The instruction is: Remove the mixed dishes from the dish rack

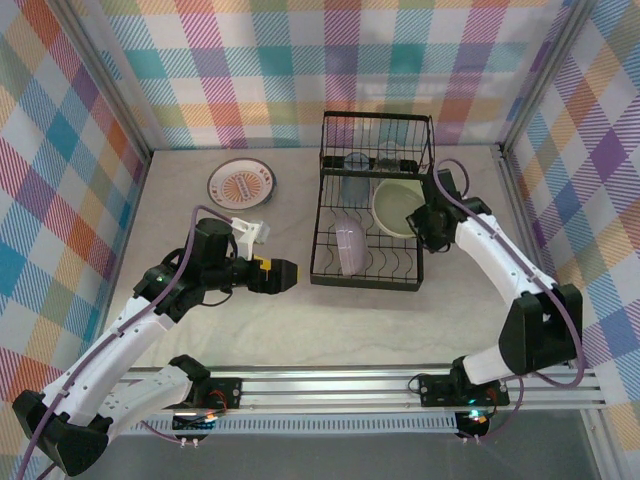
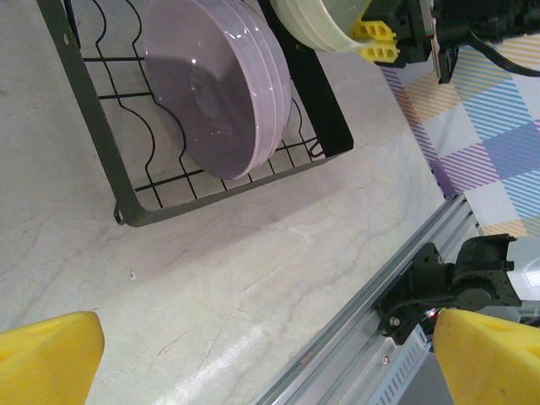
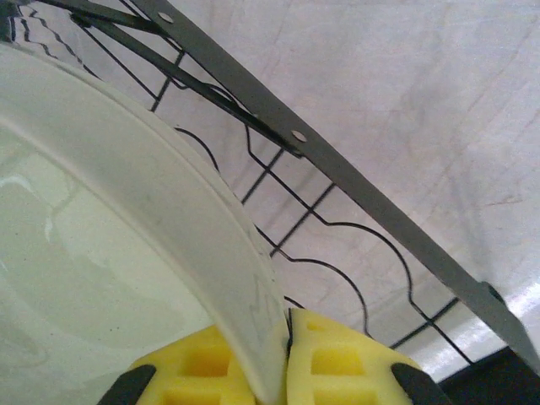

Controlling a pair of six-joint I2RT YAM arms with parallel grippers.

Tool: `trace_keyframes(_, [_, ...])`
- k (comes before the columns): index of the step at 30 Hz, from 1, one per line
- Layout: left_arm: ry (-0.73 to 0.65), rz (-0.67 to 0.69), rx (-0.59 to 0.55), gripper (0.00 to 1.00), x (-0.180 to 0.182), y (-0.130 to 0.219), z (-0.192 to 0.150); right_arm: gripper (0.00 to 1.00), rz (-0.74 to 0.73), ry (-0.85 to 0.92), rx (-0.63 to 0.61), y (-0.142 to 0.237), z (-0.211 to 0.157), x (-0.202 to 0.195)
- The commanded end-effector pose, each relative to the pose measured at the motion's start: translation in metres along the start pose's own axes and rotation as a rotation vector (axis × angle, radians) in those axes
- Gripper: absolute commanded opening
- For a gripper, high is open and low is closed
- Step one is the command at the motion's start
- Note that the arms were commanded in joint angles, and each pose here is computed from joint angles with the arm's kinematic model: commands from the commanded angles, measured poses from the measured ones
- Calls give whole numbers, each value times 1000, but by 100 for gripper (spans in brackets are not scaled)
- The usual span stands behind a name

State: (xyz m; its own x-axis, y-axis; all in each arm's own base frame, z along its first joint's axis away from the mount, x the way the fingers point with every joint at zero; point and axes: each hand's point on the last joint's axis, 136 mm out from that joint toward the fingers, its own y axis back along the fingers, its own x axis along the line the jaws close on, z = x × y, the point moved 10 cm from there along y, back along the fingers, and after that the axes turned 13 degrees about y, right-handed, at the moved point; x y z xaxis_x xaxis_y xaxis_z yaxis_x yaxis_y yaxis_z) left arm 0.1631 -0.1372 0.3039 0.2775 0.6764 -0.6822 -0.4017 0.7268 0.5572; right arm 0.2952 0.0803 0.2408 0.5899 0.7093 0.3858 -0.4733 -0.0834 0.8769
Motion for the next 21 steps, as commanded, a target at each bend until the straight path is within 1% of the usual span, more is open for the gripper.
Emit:
trace_keyframes(1, [-13,-34,13,100,0,-1,-1,0,89,23,-62,23,2,-2])
trace_keyframes(6, [-5,-55,22,100,-4,-2,2,0,95,92,-86,45,-6,-19])
trace_keyframes(12, [-2,-61,36,100,-14,-5,5,0,144,276,-144,83,-13,-34])
trace_keyframes(15, [-13,-50,35,100,-22,-10,6,0,185,382,-131,97,-19,-38])
trace_keyframes(21, [-99,-22,45,100,-56,-29,6,0,177,539,-77,109,-31,-46])
